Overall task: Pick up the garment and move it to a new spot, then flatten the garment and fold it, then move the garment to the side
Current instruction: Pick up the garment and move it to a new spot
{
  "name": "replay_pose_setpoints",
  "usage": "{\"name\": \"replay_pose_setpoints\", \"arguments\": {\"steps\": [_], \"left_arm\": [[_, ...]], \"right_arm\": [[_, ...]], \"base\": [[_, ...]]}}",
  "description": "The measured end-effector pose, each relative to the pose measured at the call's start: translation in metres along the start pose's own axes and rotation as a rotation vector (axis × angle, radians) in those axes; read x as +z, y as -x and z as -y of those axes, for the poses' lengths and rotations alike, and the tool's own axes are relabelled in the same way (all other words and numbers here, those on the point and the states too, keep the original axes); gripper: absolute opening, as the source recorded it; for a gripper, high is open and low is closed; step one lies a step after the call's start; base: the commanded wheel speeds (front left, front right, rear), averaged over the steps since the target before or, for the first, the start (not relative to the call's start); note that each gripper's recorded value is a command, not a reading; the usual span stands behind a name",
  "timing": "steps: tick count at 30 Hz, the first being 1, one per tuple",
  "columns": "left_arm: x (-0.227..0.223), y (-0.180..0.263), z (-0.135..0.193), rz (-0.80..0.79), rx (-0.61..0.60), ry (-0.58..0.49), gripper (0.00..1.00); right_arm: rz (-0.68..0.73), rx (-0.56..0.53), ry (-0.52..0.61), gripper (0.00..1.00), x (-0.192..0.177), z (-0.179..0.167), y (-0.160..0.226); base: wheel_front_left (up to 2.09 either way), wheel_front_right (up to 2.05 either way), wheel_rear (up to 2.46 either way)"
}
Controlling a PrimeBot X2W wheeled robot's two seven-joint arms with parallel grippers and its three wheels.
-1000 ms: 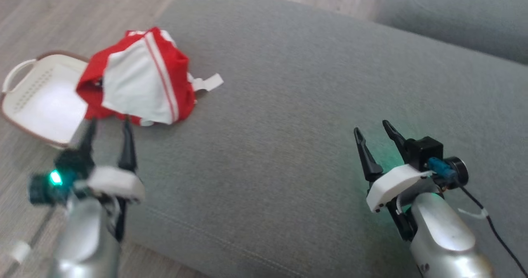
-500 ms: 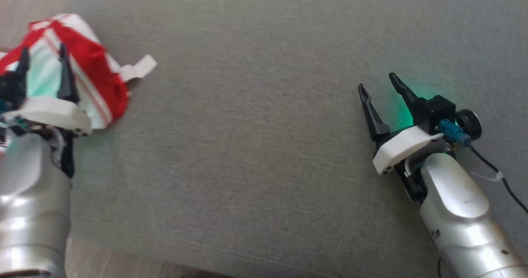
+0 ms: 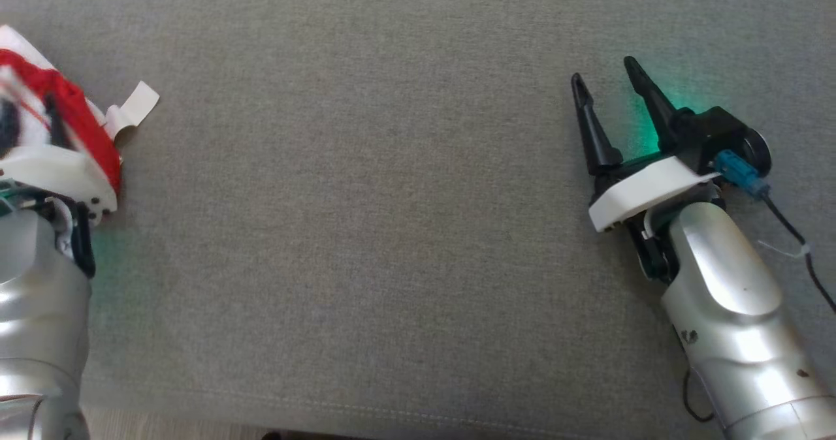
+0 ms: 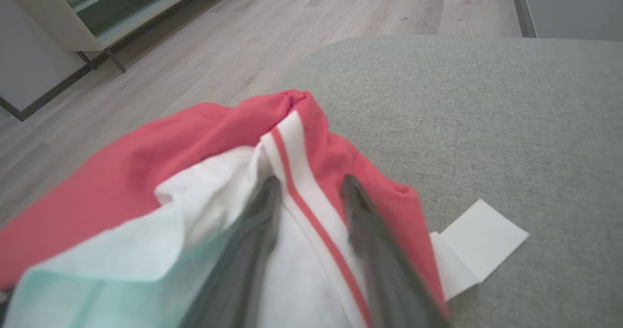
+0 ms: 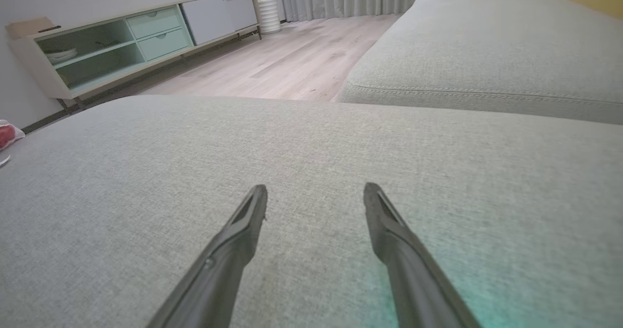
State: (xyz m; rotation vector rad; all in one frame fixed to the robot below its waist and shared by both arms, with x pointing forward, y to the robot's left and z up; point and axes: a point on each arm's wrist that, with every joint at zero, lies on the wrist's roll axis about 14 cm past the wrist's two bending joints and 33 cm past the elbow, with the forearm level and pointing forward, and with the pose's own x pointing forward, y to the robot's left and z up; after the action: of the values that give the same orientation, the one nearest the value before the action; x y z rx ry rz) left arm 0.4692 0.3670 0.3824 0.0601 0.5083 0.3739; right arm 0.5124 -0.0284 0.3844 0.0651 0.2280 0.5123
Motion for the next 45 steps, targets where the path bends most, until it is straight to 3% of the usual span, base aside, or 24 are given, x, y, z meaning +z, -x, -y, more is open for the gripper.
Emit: {"name": "replay_pose_setpoints", "arguments": {"steps": [6, 12, 15, 20, 33, 35, 45], "left_arm": [[0.017, 0.004, 0.006, 0.058, -0.034, 0.000, 0.00], [0.091, 0.016, 0.035, 0.268, -0.148, -0.013, 0.00], [0.157, 0.040, 0.081, 0.464, -0.272, -0.015, 0.00], [0.196, 0.082, 0.172, 0.604, -0.499, 0.007, 0.00], [0.155, 0.226, 0.395, 0.579, -1.172, 0.046, 0.00], [0.142, 0.246, 0.418, 0.546, -1.255, 0.052, 0.00], [0.122, 0.323, 0.470, 0.487, -1.513, 0.097, 0.00]], "right_arm": [[0.006, -0.048, -0.018, 1.00, 0.005, 0.010, 0.012], [0.019, -0.107, -0.067, 1.00, 0.010, 0.013, 0.037], [0.037, -0.123, -0.065, 1.00, 0.019, 0.010, 0.053], [0.054, -0.152, -0.060, 1.00, 0.028, 0.012, 0.078], [0.133, -0.289, -0.133, 1.00, 0.045, 0.035, 0.156], [0.139, -0.316, -0.140, 1.00, 0.045, 0.040, 0.167], [0.155, -0.409, -0.155, 1.00, 0.044, 0.055, 0.204]], "base": [[0.00, 0.00, 0.00], [0.00, 0.00, 0.00], [0.00, 0.00, 0.00], [0.00, 0.00, 0.00], [0.00, 0.00, 0.00], [0.00, 0.00, 0.00], [0.00, 0.00, 0.00]]}}
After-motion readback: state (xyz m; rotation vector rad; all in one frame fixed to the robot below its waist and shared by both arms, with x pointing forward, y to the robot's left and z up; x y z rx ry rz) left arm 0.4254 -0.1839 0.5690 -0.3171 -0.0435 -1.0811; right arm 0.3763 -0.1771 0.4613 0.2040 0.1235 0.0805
